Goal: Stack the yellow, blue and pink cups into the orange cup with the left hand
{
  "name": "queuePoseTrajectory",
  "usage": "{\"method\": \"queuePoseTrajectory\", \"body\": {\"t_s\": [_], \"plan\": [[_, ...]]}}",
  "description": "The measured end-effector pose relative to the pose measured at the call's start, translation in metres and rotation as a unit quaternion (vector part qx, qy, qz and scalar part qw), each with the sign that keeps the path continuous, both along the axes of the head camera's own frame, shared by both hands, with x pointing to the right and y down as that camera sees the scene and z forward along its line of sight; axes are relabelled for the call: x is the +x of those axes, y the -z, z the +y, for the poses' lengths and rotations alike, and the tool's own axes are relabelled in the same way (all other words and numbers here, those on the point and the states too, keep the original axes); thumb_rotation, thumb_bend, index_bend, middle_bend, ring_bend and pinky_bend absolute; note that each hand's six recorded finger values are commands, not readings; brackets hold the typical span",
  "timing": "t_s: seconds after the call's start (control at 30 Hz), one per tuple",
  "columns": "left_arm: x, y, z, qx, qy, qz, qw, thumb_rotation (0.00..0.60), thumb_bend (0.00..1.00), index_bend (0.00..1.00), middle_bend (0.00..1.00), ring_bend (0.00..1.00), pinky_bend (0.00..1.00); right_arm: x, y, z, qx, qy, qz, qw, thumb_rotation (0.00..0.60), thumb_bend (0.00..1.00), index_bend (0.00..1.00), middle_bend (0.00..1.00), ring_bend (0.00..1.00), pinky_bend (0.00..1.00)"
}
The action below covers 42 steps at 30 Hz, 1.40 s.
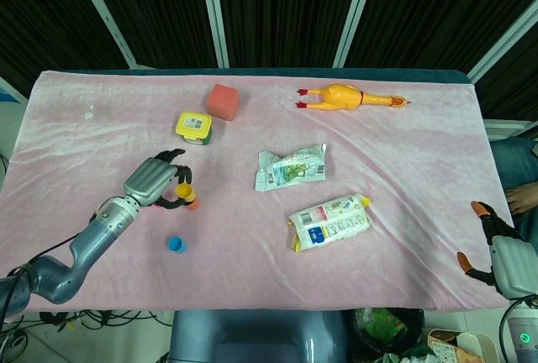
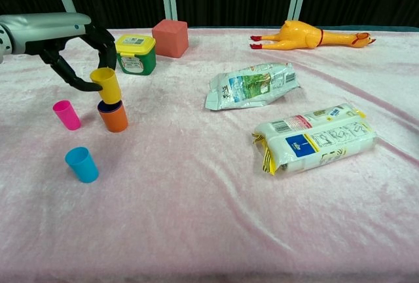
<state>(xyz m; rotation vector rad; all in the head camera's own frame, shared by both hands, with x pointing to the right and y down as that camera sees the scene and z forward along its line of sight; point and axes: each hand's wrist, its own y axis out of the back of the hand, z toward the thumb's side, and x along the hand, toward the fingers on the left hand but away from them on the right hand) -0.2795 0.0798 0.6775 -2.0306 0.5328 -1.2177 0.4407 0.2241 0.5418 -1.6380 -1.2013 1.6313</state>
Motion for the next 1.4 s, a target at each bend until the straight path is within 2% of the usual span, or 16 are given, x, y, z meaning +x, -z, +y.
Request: {"method": "queuePoseTrajectory", "body": {"t_s": [0.23,0.37,0.5,0.6,0.67,0.8,0.97,1.07,1.2,1.4], "plan": [[-0.003,-0.007,0.0,-0.003,0.002,-0.009,1.0,0.6,0.31,0.48,0.51,0.08,0.17,0.0,0.0,0.0,-0.001,0.0,0.0,1.0,0.6,0.27,0.03,0.06,0.16,0.21],[-0.003,-0.012,0.002,-0.009,0.003,-0.011,0.9999,0.6,0.26,0.44,0.48,0.05,0.17,0.0,0.0,0.0,-0.001,0.0,0.0,1.0,0.6,0.27,0.03,0.06,0.16,0.21],[-0.001,-0.017,0.004,-0.017,-0.003,-0.014,0.9998,0.6,0.15,0.33,0.36,0.01,0.15,0.0,0.0,0.0,-0.001,-0.001,0.0,1.0,0.6,0.27,0.03,0.06,0.16,0.21],[0.0,-0.02,0.007,-0.026,-0.009,-0.019,0.9994,0.6,0.11,0.24,0.27,0.0,0.13,0.0,0.0,0.0,-0.001,-0.001,0.0,1.0,0.6,0.27,0.03,0.06,0.16,0.21],[-0.001,-0.021,0.008,-0.031,-0.011,-0.023,0.9992,0.6,0.1,0.21,0.25,0.0,0.13,0.001,0.0,0.0,-0.001,-0.002,-0.001,1.0,0.6,0.27,0.03,0.06,0.16,0.21],[-0.004,-0.016,0.009,-0.031,-0.012,-0.024,0.9991,0.6,0.1,0.24,0.27,0.0,0.13,0.0,0.0,0.0,-0.002,-0.002,-0.001,1.0,0.6,0.27,0.03,0.06,0.16,0.21],[-0.006,0.001,0.013,-0.011,-0.007,-0.007,0.9999,0.6,0.1,0.27,0.32,0.0,0.13,0.0,0.0,0.0,-0.002,-0.002,-0.001,1.0,0.6,0.27,0.03,0.06,0.16,0.21],[-0.012,0.014,0.02,0.005,-0.009,-0.001,0.9999,0.6,0.1,0.27,0.33,0.0,0.13,0.0,0.0,0.0,-0.001,-0.002,-0.001,1.0,0.6,0.27,0.03,0.06,0.16,0.21],[-0.027,0.032,0.043,0.014,-0.009,0.005,0.9999,0.6,0.1,0.27,0.33,0.0,0.13,-0.001,0.0,0.0,-0.002,0.001,-0.001,1.0,0.6,0.27,0.03,0.06,0.16,0.21],[-0.051,0.044,0.083,-0.011,-0.013,0.004,0.9998,0.6,0.1,0.27,0.33,0.0,0.13,-0.002,0.0,0.001,-0.002,0.0,-0.002,1.0,0.6,0.27,0.03,0.06,0.16,0.21]]}}
